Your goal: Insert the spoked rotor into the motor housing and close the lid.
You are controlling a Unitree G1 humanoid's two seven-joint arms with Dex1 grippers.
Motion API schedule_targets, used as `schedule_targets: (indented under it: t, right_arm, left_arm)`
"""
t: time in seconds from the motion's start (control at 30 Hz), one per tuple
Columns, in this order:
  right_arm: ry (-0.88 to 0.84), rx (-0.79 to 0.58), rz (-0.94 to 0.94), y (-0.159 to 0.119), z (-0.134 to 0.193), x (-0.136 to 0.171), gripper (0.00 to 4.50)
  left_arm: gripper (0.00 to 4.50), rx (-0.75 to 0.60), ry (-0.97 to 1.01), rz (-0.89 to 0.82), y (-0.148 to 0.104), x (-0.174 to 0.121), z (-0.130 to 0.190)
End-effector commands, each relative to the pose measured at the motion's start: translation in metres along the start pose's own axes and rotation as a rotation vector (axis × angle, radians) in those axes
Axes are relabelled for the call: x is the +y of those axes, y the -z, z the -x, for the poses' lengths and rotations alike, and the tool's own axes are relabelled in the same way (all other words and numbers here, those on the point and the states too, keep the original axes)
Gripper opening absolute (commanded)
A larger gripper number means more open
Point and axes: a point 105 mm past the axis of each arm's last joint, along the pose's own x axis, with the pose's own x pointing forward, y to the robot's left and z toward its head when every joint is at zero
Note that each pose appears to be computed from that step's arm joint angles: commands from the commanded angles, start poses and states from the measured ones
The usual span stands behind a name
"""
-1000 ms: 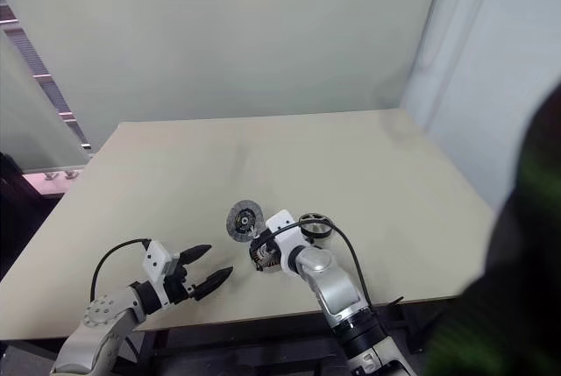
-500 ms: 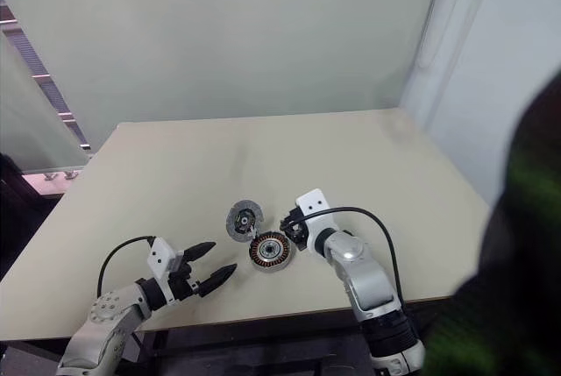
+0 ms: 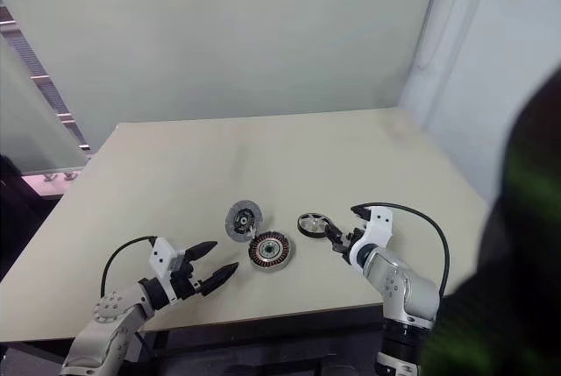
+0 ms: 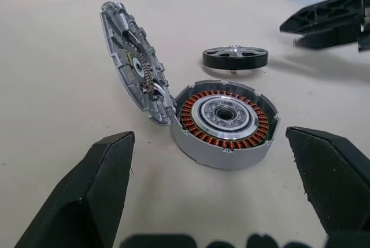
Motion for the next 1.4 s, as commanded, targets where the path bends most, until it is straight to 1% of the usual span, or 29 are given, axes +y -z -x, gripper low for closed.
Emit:
schedule_targets:
  t: [0.03,0.23,0.37,0.57,0.8,0.9,0.97,1.2,1.23,1.4]
  right_arm:
    - [-0.059,-0.025,-0.092,-0.011,-0.001,0.013,4.43]
    - [-0.133,0.010,-0.318,-0.006,-0.013,0.027,4.43]
    - [-0.148,0.033,-0.407,-0.004,-0.022,0.031,4.43]
    - [-0.183,0.067,-0.473,0.001,-0.031,0.043,4.43]
    - [-0.184,0.097,-0.477,0.008,-0.037,0.049,4.43]
    - [-0.168,0.098,-0.485,0.010,-0.039,0.047,3.87]
    - [-0.154,0.094,-0.492,0.011,-0.039,0.044,3.23]
    - [-0.127,0.088,-0.527,0.013,-0.039,0.037,0.65]
    - [-0.127,0.089,-0.531,0.013,-0.039,0.037,0.41]
    - [-0.144,0.097,-0.553,0.015,-0.036,0.037,0.40]
  left_arm:
    - [4.50,-0.038,0.008,-0.030,-0.012,0.002,-0.004]
    - [4.50,-0.037,0.016,-0.034,-0.012,0.002,-0.006]
    - [4.50,-0.038,0.020,-0.036,-0.013,0.001,-0.006]
    - [4.50,-0.038,0.017,-0.038,-0.013,0.001,-0.006]
    - [4.50,-0.037,0.014,-0.041,-0.014,0.000,-0.005]
    - [4.50,-0.037,0.012,-0.042,-0.014,0.000,-0.004]
    - [4.50,-0.037,0.011,-0.043,-0.014,0.000,-0.004]
    - [4.50,-0.038,0.014,-0.042,-0.014,-0.001,-0.004]
    - [4.50,-0.039,0.015,-0.042,-0.014,-0.001,-0.005]
    - [4.50,-0.040,0.019,-0.041,-0.014,-0.002,-0.006]
